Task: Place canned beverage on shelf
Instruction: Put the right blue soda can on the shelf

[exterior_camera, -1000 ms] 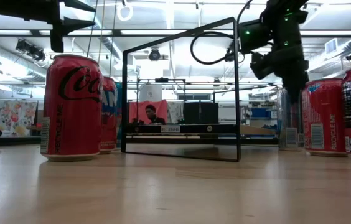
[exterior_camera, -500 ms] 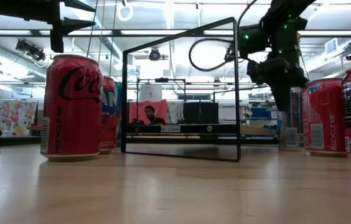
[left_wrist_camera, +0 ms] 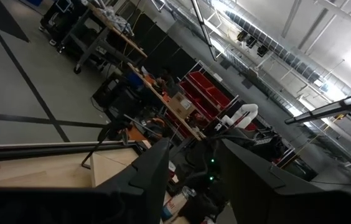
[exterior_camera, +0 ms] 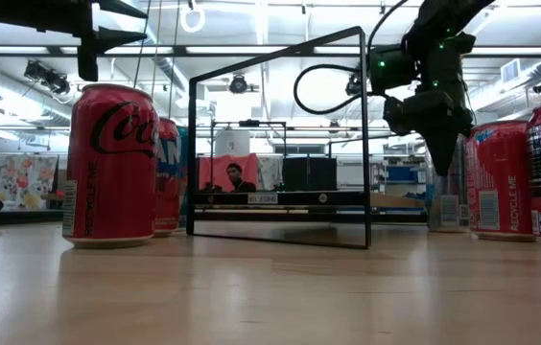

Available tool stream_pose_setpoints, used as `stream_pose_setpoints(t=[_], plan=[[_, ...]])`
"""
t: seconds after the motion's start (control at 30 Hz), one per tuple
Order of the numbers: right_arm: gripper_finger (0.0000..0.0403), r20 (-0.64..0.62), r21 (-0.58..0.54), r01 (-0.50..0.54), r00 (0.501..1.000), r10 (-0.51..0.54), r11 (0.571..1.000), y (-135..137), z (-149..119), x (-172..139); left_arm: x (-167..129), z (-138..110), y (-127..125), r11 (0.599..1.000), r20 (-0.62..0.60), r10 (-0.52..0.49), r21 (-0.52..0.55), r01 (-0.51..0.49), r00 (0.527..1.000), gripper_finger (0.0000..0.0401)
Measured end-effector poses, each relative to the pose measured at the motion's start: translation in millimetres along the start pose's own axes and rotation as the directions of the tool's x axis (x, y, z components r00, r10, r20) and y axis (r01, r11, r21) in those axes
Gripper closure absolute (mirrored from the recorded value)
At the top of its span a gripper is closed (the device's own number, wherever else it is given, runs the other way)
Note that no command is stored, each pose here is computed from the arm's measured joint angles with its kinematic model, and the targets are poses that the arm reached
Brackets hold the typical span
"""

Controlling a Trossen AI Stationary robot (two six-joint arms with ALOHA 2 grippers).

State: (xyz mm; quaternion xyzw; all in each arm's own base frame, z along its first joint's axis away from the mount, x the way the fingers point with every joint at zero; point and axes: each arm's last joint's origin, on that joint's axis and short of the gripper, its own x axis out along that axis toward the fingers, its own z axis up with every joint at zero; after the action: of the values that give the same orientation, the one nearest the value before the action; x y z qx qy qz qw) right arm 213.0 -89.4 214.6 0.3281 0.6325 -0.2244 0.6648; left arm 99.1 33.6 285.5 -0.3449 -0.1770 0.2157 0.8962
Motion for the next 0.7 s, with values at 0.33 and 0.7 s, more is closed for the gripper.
stream_pose_setpoints(t=[0.33,0.7], plan=[[0.0137,0.061,-0.402,0.028,0.998,-0.004,0.915,9,11,-54,0,0,0,1.0,-0.001,0.002,0.002,-0.002,1.0,0.025],[0.0136,0.179,-0.698,0.186,0.98,-0.082,0.691,22,13,-75,0,0,0,1.0,-0.001,0.001,0.002,-0.001,1.0,0.025]])
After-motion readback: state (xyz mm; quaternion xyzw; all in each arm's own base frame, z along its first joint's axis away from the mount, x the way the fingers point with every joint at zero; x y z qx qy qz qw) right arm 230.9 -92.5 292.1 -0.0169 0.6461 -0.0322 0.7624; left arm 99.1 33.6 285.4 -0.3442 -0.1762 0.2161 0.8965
